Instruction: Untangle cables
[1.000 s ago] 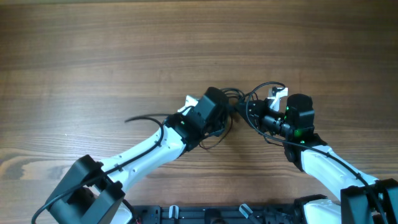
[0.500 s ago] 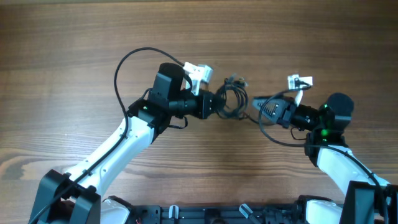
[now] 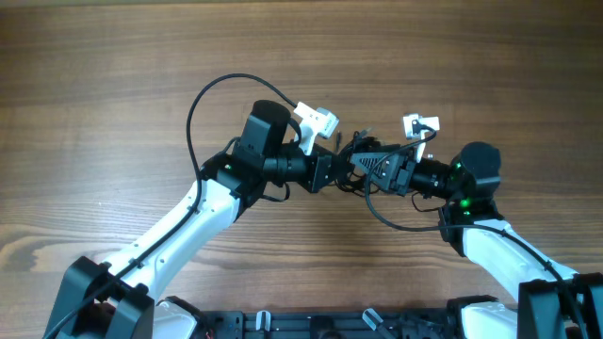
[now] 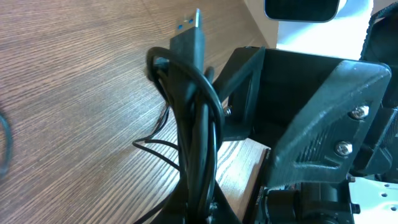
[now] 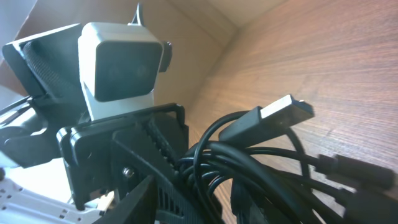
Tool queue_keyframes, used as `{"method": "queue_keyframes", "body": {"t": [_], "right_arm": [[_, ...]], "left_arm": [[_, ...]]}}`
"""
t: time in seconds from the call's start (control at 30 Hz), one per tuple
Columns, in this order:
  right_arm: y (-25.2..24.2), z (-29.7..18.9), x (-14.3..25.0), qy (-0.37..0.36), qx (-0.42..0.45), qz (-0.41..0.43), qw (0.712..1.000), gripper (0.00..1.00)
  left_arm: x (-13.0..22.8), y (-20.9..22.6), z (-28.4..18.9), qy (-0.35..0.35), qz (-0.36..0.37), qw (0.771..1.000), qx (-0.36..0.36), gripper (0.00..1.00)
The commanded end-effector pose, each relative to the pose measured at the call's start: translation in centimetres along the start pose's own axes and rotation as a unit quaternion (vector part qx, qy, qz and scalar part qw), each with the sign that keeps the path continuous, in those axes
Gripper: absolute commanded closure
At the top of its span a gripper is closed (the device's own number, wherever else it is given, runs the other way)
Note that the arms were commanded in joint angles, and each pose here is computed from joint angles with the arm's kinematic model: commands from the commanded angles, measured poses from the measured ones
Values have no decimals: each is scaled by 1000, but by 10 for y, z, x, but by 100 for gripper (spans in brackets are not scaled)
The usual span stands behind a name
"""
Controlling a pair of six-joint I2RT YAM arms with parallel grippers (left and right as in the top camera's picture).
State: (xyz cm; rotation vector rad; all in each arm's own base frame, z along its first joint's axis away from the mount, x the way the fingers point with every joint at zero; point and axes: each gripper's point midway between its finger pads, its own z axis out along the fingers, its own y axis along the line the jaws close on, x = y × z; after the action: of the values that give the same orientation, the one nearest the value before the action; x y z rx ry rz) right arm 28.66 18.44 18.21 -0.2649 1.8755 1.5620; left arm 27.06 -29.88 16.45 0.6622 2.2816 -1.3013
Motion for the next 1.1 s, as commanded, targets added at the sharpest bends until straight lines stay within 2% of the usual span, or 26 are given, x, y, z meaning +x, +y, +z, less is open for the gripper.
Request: {"method": "queue_keyframes", "body": {"t": [0.0, 0.1, 0.13, 0.2, 0.33, 0.47, 0.53, 0.63, 0.8, 0.9, 1.07], "right_arm": [[-7, 1, -7, -19, 20, -15, 1000, 60], [-3, 1, -2, -5, 8, -11, 1000, 77], [-1, 1, 0, -1, 3, -10, 1000, 79], [2, 1, 3, 9, -6, -10, 1000, 80], [2, 1, 3, 10, -7, -11, 1000, 73], [1, 3, 9, 19, -6, -13, 1000, 74], [-2, 6, 16, 28, 1, -18, 999, 78], [-1, 7, 14, 25, 0, -21, 999, 95], [24, 1, 1, 19, -49, -28, 998, 96], [32, -19, -24, -17, -59, -26, 998, 96], [-7, -67, -80, -153, 22, 39, 987, 96]], "left_arm": [[1, -11, -1, 2, 20, 1000, 17, 96], [0, -11, -1, 2, 20, 1000, 17, 96], [0, -11, -1, 2, 20, 1000, 17, 96], [1, -11, -1, 2, 20, 1000, 17, 96], [1, -11, -1, 2, 20, 1000, 17, 96], [1, -11, -1, 2, 20, 1000, 17, 96], [1, -11, -1, 2, 20, 1000, 17, 96], [2, -10, -1, 6, 17, 1000, 16, 96], [14, 22, -4, 18, -16, 997, -72, 96], [27, 37, -7, 36, -33, 992, -115, 96], [44, 41, -10, 67, -58, 988, -124, 96]]}}
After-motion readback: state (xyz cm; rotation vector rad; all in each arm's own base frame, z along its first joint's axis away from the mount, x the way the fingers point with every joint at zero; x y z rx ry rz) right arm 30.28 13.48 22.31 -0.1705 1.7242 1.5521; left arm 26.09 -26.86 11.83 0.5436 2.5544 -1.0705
